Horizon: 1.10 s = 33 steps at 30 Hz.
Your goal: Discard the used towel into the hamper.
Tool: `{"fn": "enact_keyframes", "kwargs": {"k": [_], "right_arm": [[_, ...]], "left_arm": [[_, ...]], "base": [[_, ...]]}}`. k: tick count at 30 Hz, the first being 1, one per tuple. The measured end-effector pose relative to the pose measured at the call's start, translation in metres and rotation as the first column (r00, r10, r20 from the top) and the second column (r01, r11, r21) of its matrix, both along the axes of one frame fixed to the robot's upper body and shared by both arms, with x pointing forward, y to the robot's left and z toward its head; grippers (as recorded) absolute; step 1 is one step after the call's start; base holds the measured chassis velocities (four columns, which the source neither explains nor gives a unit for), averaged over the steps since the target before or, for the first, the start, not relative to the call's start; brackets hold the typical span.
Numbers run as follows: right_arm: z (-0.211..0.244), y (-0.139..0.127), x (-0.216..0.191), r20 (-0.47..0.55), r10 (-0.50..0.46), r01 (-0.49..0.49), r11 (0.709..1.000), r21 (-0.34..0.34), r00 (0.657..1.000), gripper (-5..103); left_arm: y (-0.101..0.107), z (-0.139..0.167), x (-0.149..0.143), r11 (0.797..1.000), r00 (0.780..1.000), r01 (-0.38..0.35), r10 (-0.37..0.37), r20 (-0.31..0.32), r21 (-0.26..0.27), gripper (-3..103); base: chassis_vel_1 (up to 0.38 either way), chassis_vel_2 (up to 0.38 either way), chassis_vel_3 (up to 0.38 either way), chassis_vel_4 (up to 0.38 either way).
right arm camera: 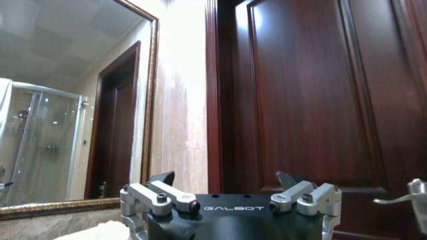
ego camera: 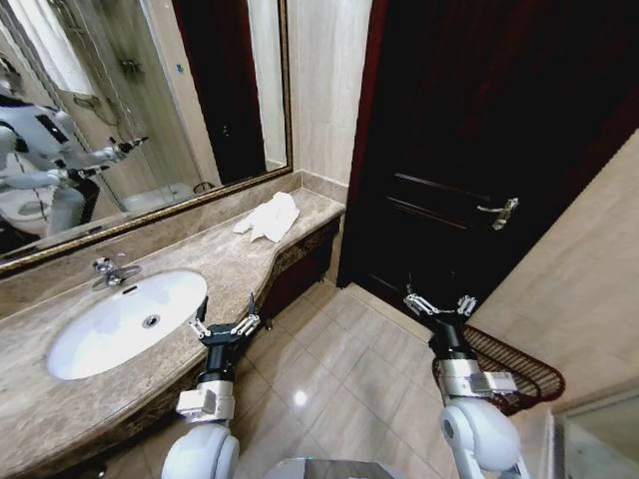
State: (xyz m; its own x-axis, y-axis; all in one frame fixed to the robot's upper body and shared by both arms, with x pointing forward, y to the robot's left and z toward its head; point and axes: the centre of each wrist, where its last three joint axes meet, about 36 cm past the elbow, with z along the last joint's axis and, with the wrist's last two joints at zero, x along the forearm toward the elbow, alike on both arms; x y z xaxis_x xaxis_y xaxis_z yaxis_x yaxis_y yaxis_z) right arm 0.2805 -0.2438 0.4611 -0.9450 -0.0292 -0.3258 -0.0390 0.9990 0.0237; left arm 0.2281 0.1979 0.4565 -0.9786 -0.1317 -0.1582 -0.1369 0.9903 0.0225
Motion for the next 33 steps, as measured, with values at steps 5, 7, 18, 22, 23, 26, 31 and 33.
{"fn": "enact_keyframes", "kwargs": {"k": [5, 7, 18, 22, 23, 26, 31, 33], "right_arm": [[-0.001, 0.0, -0.001, -0.003, 0.002, -0.002, 1.0, 0.001, 1.0, 100], [-0.002, 0.0, -0.002, -0.004, 0.004, -0.004, 1.0, 0.0, 1.0, 100], [-0.003, 0.002, -0.002, -0.004, 0.006, -0.006, 1.0, 0.002, 1.0, 100], [-0.003, 0.003, -0.002, -0.004, 0.013, -0.013, 1.0, -0.004, 1.0, 100], [-0.004, 0.003, -0.002, 0.004, 0.018, -0.018, 1.0, -0.016, 1.0, 100], [-0.007, 0.002, 0.0, 0.03, 0.032, -0.03, 0.998, -0.047, 0.999, 100], [-0.013, -0.002, 0.002, 0.059, 0.086, -0.08, 0.992, -0.096, 0.995, 100], [-0.018, -0.003, 0.003, 0.052, 0.099, -0.093, 0.99, -0.104, 0.994, 100]], "left_arm": [[0.0, -0.001, 0.0, 1.0, 1.0, -0.001, 0.001, -0.002, 0.0, 100], [-0.001, -0.003, 0.001, 1.0, 1.0, 0.002, -0.002, -0.007, 0.002, 100], [-0.001, -0.004, 0.001, 1.0, 1.0, 0.0, 0.0, -0.01, 0.003, 100], [0.0, -0.004, 0.001, 1.0, 1.0, -0.005, 0.005, -0.015, 0.001, 100], [0.0, -0.004, 0.002, 1.0, 1.0, -0.007, 0.007, -0.019, -0.001, 100], [0.001, -0.006, 0.005, 1.0, 0.999, -0.014, 0.014, -0.028, -0.011, 100], [0.015, -0.013, 0.03, 0.996, 0.996, -0.063, 0.059, -0.06, -0.07, 100], [0.033, -0.02, 0.056, 0.99, 0.992, -0.108, 0.102, -0.072, -0.091, 100]], "base": [[-0.173, 0.193, 0.163, -0.179], [-0.221, 0.206, 0.216, -0.225], [-0.204, 0.198, 0.203, -0.202], [-0.157, 0.193, 0.177, -0.182], [-0.182, 0.192, 0.19, -0.163], [-0.177, 0.181, 0.211, -0.169], [-0.118, 0.119, 0.082, -0.079], [-0.027, 0.028, 0.017, 0.004]]}}
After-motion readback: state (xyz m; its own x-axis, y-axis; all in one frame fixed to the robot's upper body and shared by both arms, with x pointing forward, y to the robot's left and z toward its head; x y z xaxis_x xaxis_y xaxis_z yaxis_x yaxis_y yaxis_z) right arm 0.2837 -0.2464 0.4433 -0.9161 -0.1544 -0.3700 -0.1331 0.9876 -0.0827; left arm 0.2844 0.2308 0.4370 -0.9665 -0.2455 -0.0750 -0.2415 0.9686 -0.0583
